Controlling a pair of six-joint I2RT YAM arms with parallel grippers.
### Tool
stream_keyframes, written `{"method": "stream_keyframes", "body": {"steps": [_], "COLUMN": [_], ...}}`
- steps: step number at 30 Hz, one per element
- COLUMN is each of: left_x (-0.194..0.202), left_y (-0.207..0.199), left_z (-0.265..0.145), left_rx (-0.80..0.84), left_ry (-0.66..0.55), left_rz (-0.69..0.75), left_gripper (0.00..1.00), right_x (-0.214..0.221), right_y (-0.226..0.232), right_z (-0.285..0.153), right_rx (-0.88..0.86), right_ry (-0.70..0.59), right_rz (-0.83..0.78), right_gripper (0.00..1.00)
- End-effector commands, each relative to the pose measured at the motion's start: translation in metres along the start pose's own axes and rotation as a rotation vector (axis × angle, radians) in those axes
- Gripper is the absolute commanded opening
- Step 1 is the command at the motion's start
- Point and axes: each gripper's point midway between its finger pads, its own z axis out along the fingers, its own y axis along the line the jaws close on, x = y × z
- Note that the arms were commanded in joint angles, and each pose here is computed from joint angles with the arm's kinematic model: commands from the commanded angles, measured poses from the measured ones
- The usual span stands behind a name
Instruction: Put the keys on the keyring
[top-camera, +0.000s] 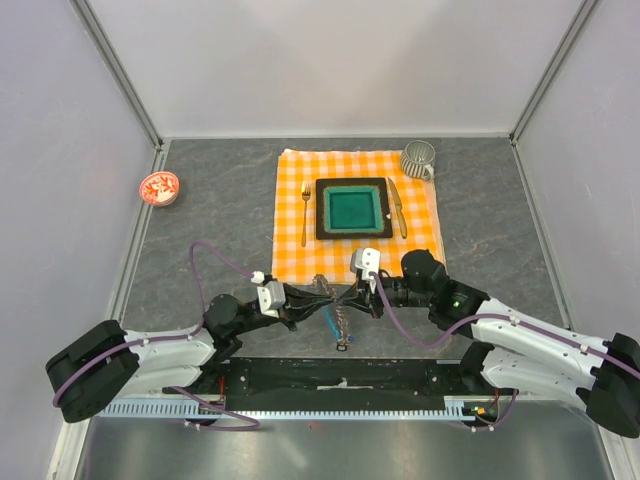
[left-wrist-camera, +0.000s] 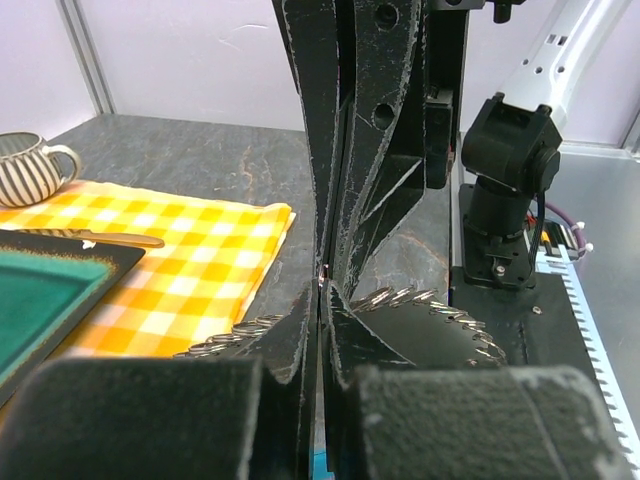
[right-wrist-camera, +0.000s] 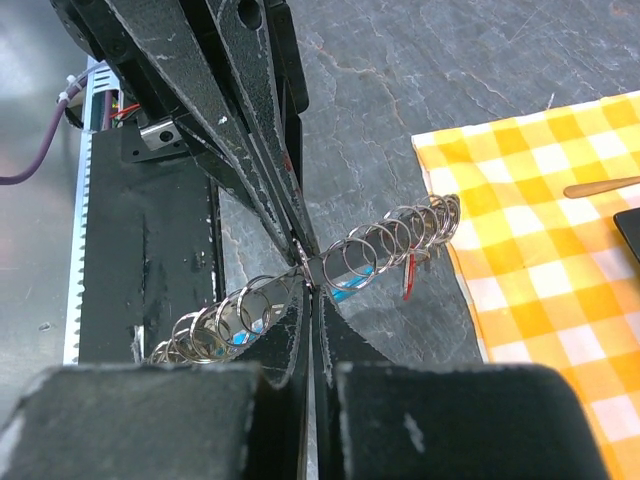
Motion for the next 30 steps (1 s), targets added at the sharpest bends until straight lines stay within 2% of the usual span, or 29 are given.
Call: {"method": "stream_keyframes", "body": {"steps": [1, 3, 4, 5, 6, 8, 9, 12, 13, 15, 16, 22, 30], "left_x": [-0.104, -0.099, -0.096, -0.092, -0.069, -0.086, -0.066, -0.074, -0.060, -0.064, -0.053, -0.047, -0.031], "left_y": [-0.010, -0.006, -0.004, -0.003, 0.001, 0.004, 0.006, 0.010, 0.010, 0.008, 0.008, -0.002, -0.001], "left_z": [-0.002, -0.003, -0.001, 0.001, 0.008, 0.011, 0.010, 0.012, 0.010, 0.019, 0.019, 0.033, 0.036], "left_rx": [0.032, 0.011, 0.004, 0.002, 0.001, -0.003, -0.005, -0.008, 0.004, 0.043, 0.061, 0.166, 0.187], "left_ry": [-0.400, -0.366, -0.340, -0.308, -0.182, -0.164, -0.070, -0.019, 0.060, 0.100, 0.158, 0.209, 0.265], "left_rz": [0.147, 0.144, 0.152, 0.150, 0.116, 0.184, 0.171, 0.234, 0.234, 0.240, 0.232, 0.217, 0.194], "left_gripper": [0.13, 0.29, 0.32, 0.34, 0.38, 0.39, 0.41, 0.43, 0.44, 0.47, 0.47, 0.49, 0.45], "right_x": [-0.040, -0.043, -0.030, -0.037, -0.037, -0.036, -0.035, -0.032, -0.033, -0.030, -0.030, -0.029, -0.025], "right_y": [-0.001, -0.006, -0.005, -0.006, -0.010, -0.012, -0.015, -0.017, -0.017, -0.016, -0.016, -0.016, -0.013], "right_z": [-0.006, -0.009, -0.012, -0.014, -0.015, -0.019, -0.019, -0.021, -0.023, -0.022, -0.024, -0.023, -0.021], "right_rx": [0.003, 0.028, 0.028, 0.034, 0.048, 0.062, 0.076, 0.080, 0.075, 0.066, 0.064, 0.064, 0.056], "right_ry": [-0.069, -0.043, 0.023, 0.026, 0.043, 0.083, 0.099, 0.158, 0.174, 0.201, 0.218, 0.271, 0.287], "right_rz": [-0.075, -0.092, -0.073, -0.085, -0.100, -0.097, -0.102, -0.100, -0.110, -0.115, -0.126, -0.161, -0.185], "right_gripper": [0.00, 0.00, 0.00, 0.00, 0.00, 0.00, 0.00, 0.00, 0.00, 0.00, 0.00, 0.00, 0.00]}}
